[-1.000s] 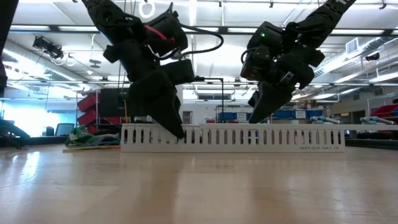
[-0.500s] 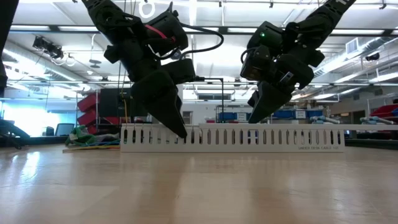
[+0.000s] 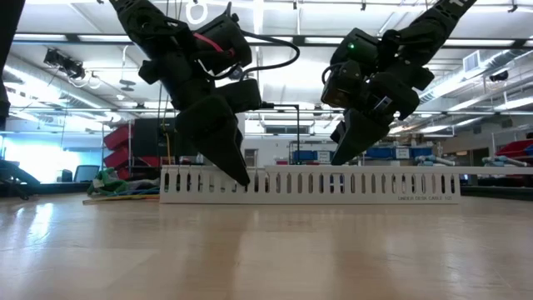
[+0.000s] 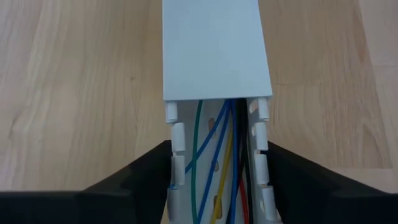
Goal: Ziptie cables
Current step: Close the white cable duct
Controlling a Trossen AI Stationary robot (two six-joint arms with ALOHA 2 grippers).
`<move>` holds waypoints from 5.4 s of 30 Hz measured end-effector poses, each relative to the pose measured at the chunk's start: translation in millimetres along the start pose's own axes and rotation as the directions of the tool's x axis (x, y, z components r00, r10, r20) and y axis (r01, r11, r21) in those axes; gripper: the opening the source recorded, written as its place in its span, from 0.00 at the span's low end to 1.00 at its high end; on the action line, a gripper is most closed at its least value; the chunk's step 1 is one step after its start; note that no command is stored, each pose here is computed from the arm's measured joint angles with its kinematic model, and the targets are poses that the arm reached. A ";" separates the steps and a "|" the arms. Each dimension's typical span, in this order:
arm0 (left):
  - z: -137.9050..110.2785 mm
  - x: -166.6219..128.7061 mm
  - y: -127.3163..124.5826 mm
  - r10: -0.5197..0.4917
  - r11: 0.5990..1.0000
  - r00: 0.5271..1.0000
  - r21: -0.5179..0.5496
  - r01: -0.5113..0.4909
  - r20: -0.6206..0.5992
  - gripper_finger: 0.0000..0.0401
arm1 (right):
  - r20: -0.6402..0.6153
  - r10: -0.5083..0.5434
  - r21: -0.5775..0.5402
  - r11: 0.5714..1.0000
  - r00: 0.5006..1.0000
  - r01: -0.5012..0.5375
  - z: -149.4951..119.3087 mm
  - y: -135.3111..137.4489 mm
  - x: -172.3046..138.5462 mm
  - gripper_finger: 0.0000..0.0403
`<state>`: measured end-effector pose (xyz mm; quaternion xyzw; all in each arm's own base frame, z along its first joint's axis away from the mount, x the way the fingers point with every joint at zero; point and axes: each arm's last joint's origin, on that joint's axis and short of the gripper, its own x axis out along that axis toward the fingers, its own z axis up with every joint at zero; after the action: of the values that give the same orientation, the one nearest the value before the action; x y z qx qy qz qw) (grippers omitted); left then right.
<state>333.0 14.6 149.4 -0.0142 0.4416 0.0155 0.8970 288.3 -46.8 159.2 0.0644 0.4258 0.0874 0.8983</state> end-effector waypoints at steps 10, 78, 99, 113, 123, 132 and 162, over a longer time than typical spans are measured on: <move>0.7 0.1 0.2 0.001 1.000 1.000 -0.001 -0.001 0.009 0.56 | -0.006 0.038 -0.006 0.999 0.999 -0.038 0.0 -4.0 13.4 0.00; -13.8 -25.6 -0.3 0.025 1.000 0.985 0.008 -0.024 -0.171 0.61 | -0.032 0.089 -0.052 0.995 0.996 -0.091 21.7 -13.2 38.0 0.00; -11.4 -24.6 0.3 0.040 0.999 0.990 0.006 -0.040 -0.139 0.56 | 0.015 0.099 -0.072 0.993 0.995 -0.098 25.7 -13.5 38.8 0.00; -10.5 -24.6 -2.8 0.037 0.999 0.990 0.027 -0.034 -0.136 0.62 | 0.004 0.105 -0.061 0.993 0.994 -0.105 25.1 -13.1 38.7 0.00; -4.1 -25.1 -3.1 0.030 0.999 0.996 0.030 -0.028 -0.079 0.74 | -0.007 0.106 -0.057 0.993 0.994 -0.106 24.1 -12.8 38.9 0.00; -1.8 -24.7 -3.1 0.030 0.999 0.998 0.030 -0.029 -0.051 0.74 | -0.008 0.106 -0.057 0.993 0.994 -0.106 24.0 -12.8 38.9 0.00; -4.7 -7.0 -3.7 0.021 0.999 0.997 0.035 -0.018 -0.074 0.60 | -0.008 0.108 -0.057 0.993 0.994 -0.108 23.8 -12.6 38.9 0.00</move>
<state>325.1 10.6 152.1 0.0051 0.4751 0.0161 0.8798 332.3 -51.8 142.4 0.0614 0.4214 0.1480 0.8926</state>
